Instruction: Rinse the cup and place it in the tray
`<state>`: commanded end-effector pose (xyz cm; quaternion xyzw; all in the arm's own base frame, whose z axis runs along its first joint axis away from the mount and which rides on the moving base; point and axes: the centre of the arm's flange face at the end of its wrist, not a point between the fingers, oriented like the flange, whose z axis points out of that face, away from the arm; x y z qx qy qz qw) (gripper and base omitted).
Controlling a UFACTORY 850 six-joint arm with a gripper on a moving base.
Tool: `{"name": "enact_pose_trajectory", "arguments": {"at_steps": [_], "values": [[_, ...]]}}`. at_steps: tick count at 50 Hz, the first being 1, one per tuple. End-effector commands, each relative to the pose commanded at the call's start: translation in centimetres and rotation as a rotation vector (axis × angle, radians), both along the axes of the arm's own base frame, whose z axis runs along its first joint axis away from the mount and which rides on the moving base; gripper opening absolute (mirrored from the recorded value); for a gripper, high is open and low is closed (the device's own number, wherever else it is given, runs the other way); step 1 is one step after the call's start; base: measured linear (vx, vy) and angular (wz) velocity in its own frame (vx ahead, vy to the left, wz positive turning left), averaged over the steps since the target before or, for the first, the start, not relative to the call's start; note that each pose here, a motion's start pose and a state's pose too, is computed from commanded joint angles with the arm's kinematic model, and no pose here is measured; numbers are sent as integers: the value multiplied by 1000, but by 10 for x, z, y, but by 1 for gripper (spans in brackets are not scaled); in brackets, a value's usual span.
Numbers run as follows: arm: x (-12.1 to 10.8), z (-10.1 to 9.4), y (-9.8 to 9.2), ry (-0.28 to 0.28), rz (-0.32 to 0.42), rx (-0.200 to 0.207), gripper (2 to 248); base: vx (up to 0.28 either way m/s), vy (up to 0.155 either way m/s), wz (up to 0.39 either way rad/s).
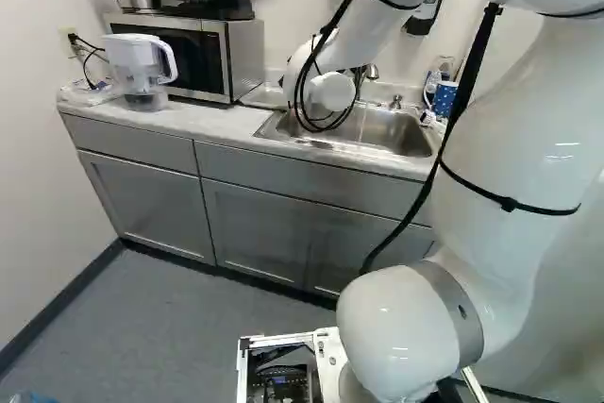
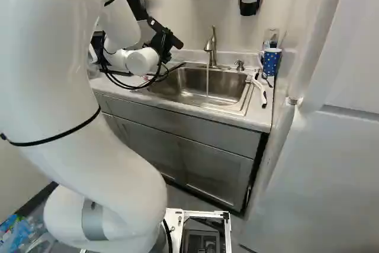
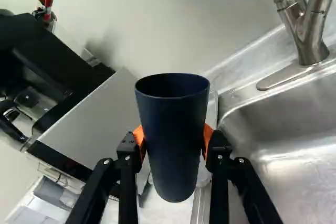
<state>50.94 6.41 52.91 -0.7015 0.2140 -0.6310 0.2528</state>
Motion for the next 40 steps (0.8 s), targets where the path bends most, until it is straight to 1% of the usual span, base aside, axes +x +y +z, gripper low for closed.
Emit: {"name": "enact_pose_trajectory", "arguments": {"at_steps": [40], "values": [[0,0,0,-36,32,-418,123,0,0,0]]}}
